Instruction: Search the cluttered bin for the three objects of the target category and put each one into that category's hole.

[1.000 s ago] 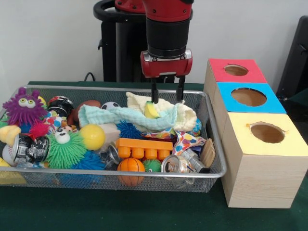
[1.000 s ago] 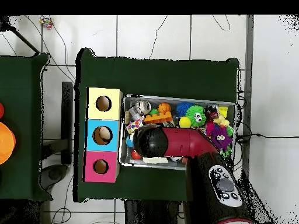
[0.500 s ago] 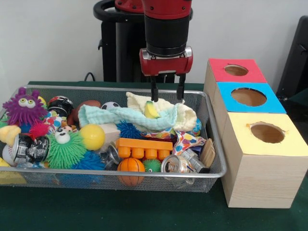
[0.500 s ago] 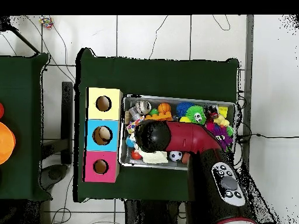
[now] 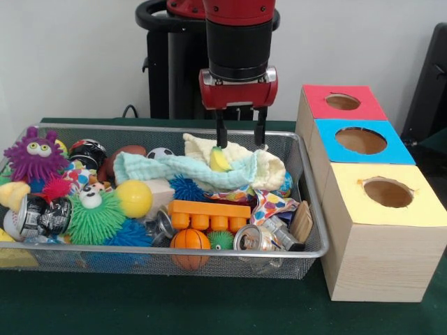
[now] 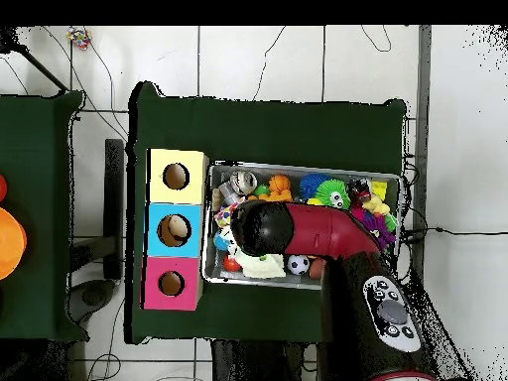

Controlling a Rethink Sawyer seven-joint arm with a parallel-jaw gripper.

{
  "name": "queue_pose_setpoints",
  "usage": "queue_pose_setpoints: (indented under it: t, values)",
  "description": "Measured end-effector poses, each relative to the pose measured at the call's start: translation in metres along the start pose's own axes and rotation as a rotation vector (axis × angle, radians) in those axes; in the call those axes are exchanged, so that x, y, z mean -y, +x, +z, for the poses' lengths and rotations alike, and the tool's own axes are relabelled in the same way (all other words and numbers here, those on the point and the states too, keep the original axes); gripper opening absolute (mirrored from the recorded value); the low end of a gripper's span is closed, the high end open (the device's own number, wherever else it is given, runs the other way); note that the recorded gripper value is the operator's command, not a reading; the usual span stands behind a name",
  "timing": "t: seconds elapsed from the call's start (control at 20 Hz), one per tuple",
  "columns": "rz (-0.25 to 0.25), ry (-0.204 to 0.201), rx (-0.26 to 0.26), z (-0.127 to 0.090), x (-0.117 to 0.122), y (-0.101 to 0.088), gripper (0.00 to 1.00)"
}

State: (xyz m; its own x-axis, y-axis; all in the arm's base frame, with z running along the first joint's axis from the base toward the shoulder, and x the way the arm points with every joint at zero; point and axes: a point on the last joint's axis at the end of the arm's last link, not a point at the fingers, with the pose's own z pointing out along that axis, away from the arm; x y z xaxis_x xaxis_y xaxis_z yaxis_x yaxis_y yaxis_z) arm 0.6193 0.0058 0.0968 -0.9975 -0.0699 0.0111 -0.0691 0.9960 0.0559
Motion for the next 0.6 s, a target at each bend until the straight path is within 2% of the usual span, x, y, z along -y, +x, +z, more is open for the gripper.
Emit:
queue_pose_setpoints:
  t: [0.6]
  values:
    - [0.031, -0.004, -0.004, 0.003, 0.017, 0.0, 1.0]
